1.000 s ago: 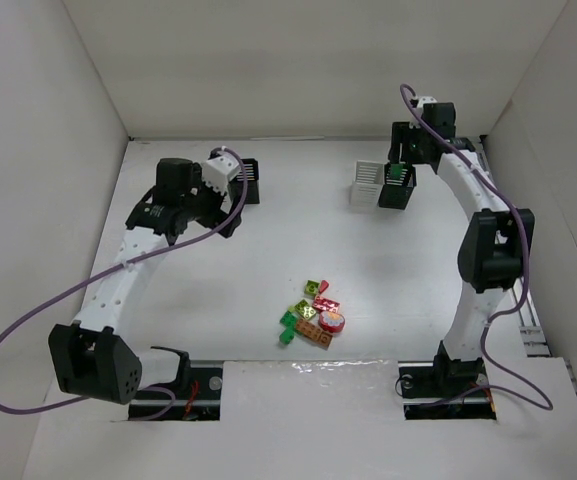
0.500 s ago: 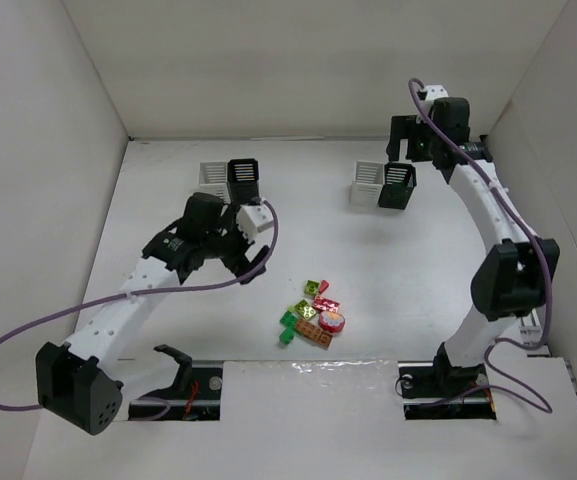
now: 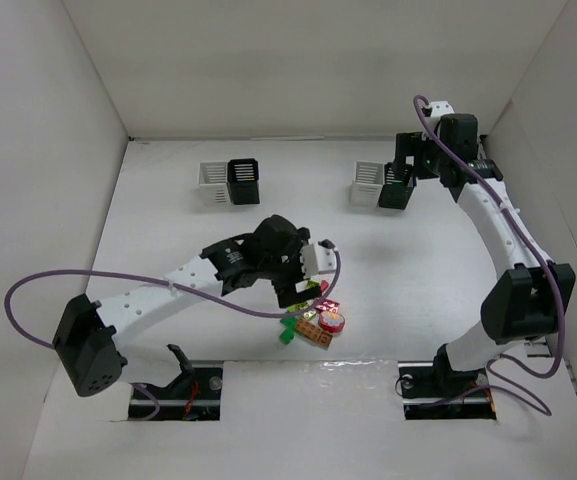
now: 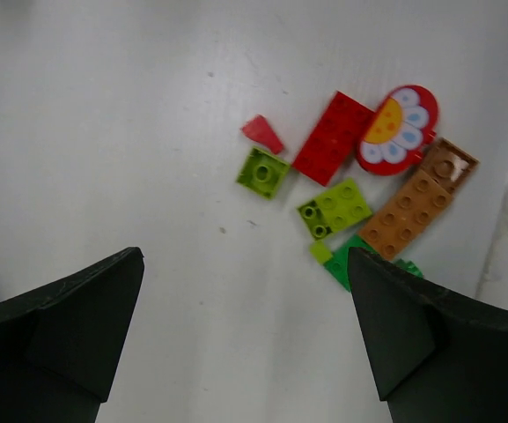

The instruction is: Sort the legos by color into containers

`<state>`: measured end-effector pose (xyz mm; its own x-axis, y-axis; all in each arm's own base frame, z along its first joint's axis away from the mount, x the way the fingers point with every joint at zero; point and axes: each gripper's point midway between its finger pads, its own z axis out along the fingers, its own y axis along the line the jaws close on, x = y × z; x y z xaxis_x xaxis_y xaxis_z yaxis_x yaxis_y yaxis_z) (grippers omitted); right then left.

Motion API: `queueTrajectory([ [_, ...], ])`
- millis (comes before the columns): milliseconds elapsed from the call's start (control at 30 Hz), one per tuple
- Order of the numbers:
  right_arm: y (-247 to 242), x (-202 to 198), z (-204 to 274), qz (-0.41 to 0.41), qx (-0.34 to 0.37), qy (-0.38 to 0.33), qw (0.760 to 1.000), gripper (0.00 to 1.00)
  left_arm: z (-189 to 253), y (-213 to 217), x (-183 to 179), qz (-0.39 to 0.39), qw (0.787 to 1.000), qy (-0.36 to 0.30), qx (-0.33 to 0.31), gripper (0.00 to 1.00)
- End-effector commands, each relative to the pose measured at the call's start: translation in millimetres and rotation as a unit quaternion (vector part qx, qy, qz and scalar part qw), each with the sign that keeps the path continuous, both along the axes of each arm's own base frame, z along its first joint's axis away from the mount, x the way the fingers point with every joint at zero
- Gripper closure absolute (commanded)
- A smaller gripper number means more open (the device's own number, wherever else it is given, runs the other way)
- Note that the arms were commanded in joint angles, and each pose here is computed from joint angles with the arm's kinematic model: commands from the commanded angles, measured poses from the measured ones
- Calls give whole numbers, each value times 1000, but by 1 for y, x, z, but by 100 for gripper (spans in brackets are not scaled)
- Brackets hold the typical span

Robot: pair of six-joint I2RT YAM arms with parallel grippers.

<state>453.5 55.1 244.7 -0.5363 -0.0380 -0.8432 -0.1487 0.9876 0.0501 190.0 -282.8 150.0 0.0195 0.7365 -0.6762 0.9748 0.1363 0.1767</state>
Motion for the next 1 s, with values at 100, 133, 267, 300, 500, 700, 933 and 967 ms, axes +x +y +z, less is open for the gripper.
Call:
queueTrajectory([
  [100, -15, -7, 29, -21, -9, -41, 999, 1, 76, -18, 40, 90, 987, -79, -104, 0],
  [133, -15, -7, 29, -21, -9, -41, 999, 1, 81, -25, 28, 71, 986, -95, -114, 0],
  [267, -16, -8, 27, -18, -13, -37, 999, 1, 64, -42, 21, 47, 989, -108, -94, 0],
  [300, -14, -8, 27, -14, -11, -37, 999, 1, 58, -43, 22, 49, 990, -102, -89, 0],
  [500, -19, -9, 25, -14, -19, -39, 999, 1, 40, -56, 8, 19, 997, -18, -78, 0],
  [700, -20, -10, 13, -6, -18, -26, 999, 1, 8, -69, -47, -89, 994, 35, -50, 8],
  [933, -13, -10, 8, 3, -1, -23, 1000, 1, -32, -68, -87, -236, 970, 52, 0, 22],
  [967, -11, -12, 4, 4, 6, -17, 1000, 1, -38, -68, -89, -245, 968, 57, 6, 27],
])
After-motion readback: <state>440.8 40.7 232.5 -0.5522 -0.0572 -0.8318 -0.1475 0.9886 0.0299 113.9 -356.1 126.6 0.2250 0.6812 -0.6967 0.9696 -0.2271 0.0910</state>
